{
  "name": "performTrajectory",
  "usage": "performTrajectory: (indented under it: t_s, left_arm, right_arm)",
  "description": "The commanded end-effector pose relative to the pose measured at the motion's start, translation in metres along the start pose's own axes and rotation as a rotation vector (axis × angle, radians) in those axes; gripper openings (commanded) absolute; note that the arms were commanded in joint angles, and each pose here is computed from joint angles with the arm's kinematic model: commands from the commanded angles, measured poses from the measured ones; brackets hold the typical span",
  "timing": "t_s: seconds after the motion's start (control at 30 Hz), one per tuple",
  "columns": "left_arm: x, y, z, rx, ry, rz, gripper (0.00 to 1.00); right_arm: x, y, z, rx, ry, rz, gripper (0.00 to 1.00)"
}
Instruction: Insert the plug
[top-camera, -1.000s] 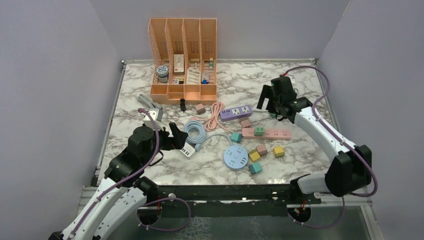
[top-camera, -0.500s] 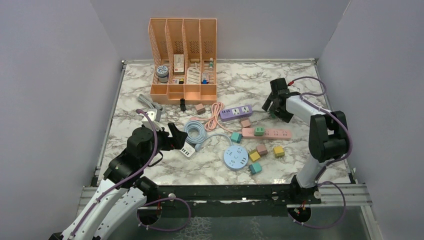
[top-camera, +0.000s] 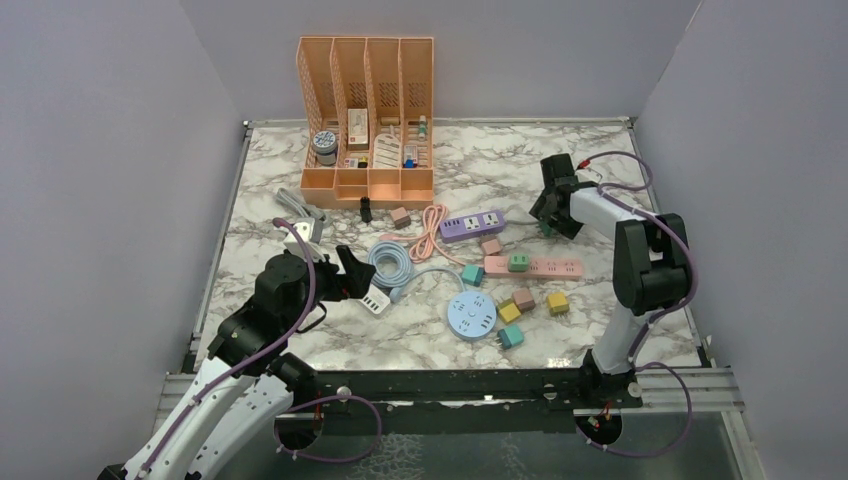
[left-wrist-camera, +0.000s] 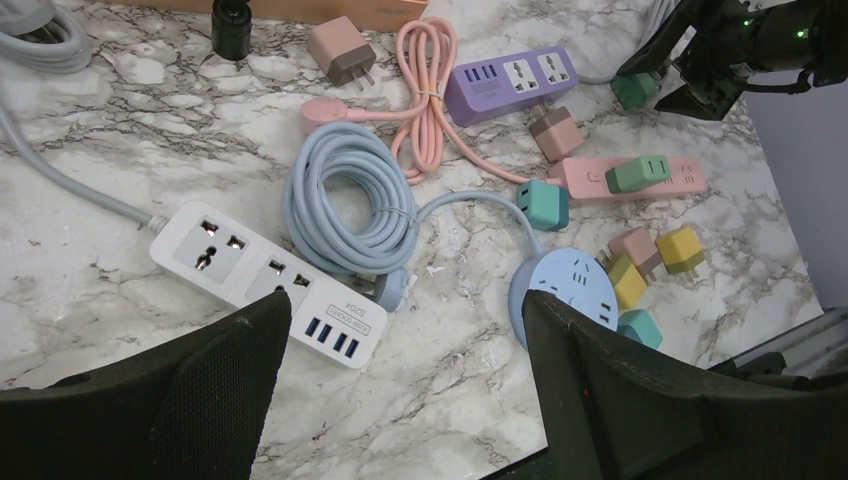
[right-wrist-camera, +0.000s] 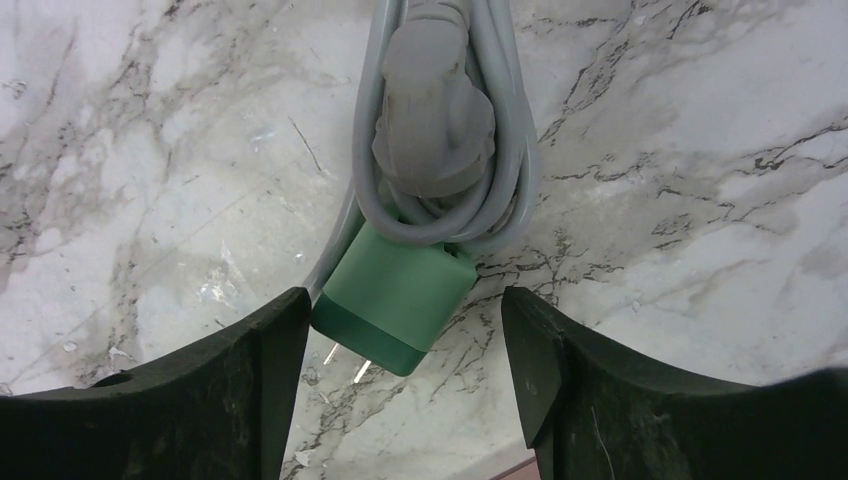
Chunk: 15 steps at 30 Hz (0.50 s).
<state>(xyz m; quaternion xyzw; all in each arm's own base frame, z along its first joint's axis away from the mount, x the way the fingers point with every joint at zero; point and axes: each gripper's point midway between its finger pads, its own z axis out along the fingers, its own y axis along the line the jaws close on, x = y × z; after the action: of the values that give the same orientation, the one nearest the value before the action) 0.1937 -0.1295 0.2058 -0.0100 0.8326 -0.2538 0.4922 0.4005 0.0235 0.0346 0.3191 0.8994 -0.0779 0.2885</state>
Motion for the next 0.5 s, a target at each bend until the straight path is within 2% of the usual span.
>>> performTrajectory:
  t_s: [0.0,0.2,0.47]
  left_arm:
    - [-0.003,-0.001,0.002,0.001,-0.018,-0.005,0.88]
    - [-0.003,-0.002,0.002,0.007,-0.019,-0.004,0.88]
    - [-0.002,-0.003,0.002,0.014,-0.016,-0.003,0.88]
  right_arm:
    - [-0.013,0.001,0.000,-0.013,-0.064,0.037,0.68]
    - [-0.006,0.002,-0.003,-0.056,-0.047,0.005,0.60]
    - [0.009,-0.006,0.001,-0.060,-0.018,-0.037,0.64]
